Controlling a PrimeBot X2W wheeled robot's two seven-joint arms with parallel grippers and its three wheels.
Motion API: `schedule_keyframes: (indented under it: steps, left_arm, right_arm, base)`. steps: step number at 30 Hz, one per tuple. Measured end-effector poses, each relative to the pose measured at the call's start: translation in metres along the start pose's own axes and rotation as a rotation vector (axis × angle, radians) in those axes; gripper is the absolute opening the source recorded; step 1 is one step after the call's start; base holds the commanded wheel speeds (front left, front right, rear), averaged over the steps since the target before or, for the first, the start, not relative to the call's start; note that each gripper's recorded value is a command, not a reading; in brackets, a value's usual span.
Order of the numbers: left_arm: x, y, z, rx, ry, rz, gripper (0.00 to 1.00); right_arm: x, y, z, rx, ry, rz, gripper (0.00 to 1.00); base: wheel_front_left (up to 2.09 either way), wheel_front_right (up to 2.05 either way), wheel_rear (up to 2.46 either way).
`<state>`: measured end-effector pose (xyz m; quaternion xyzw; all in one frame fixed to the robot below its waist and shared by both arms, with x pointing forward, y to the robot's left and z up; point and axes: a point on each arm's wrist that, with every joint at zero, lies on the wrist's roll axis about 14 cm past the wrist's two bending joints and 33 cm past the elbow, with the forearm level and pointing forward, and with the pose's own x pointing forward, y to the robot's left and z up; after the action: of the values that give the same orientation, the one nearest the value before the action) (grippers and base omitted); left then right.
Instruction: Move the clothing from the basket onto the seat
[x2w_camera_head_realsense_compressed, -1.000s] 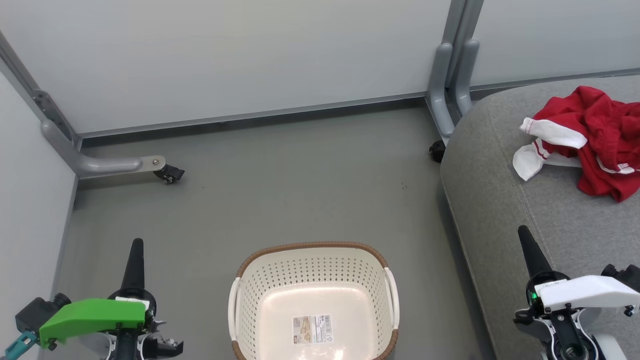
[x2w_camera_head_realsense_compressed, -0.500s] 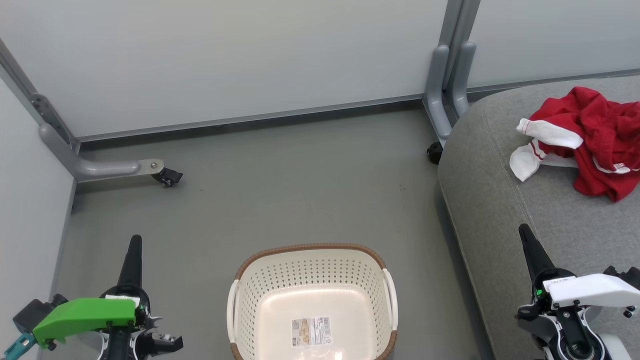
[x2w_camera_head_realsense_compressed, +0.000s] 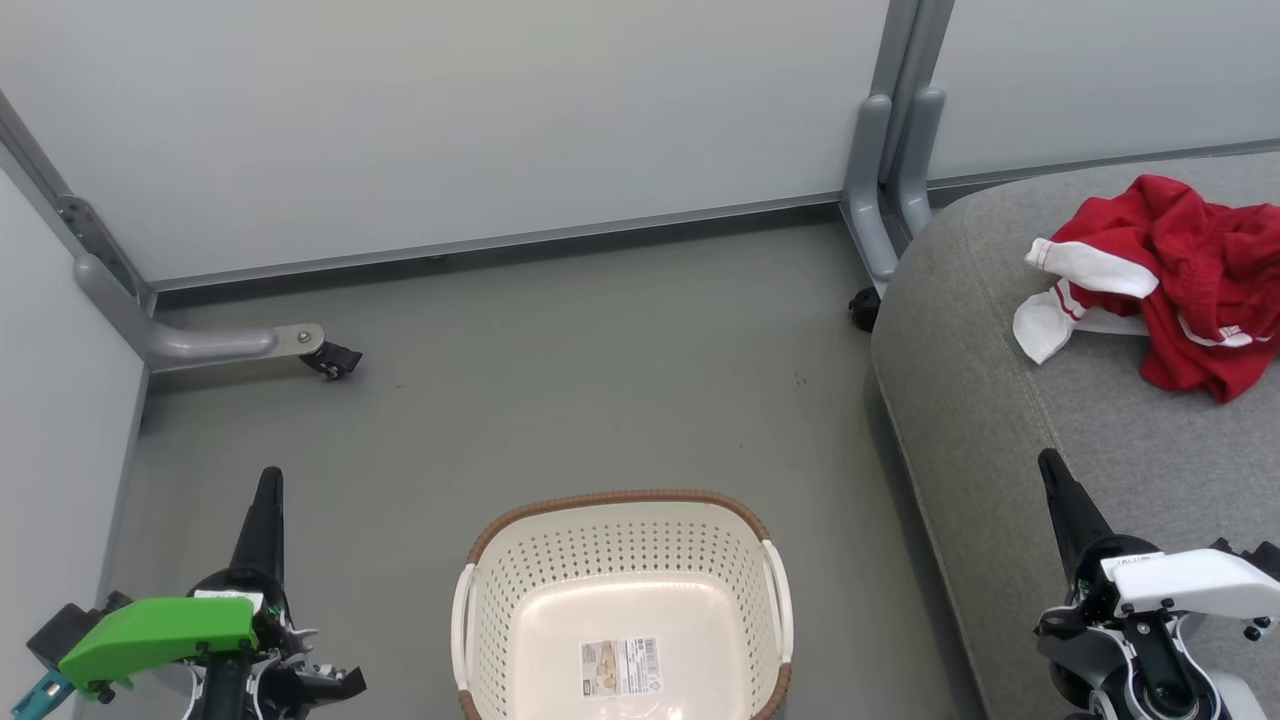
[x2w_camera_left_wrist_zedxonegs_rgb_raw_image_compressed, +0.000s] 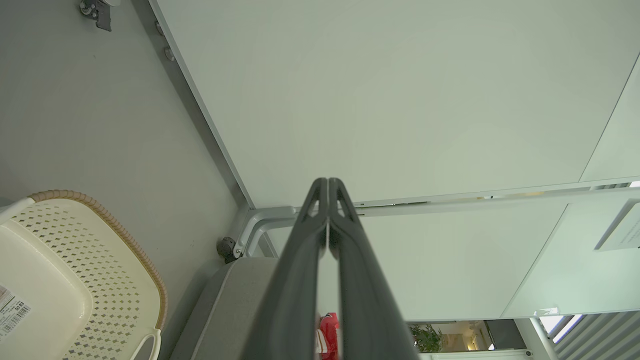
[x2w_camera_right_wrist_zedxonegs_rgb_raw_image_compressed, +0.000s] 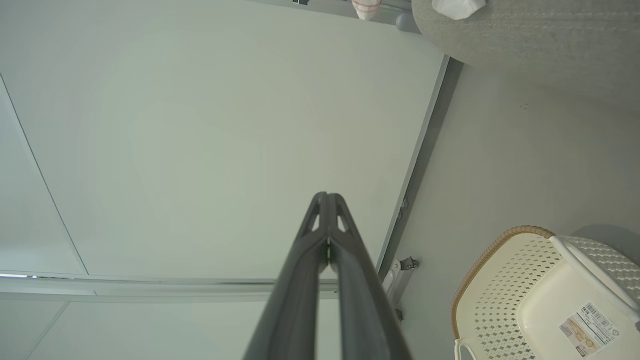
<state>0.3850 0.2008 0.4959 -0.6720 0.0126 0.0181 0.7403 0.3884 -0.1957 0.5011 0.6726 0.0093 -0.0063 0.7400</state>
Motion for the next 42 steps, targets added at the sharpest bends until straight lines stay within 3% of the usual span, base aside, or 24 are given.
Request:
schedule_keyframes:
  steps: [15,42]
  left_arm:
    - [0.0015,-0.0065,-0.0003,-0.100,0.008,-0.026,0.00]
    - [0.0020,-0.0074,-0.0003,-0.100,0.009,-0.029,0.00]
  right_arm:
    - [-0.0008,0.0034,0.0039,0.097,-0.002,0.014,0.00]
    - [-0.0009,0.0034,0.0041,0.100,-0.003,0.015,0.00]
  base:
    - [0.00,0.00,0.00]
    - [0.00,0.00,0.00]
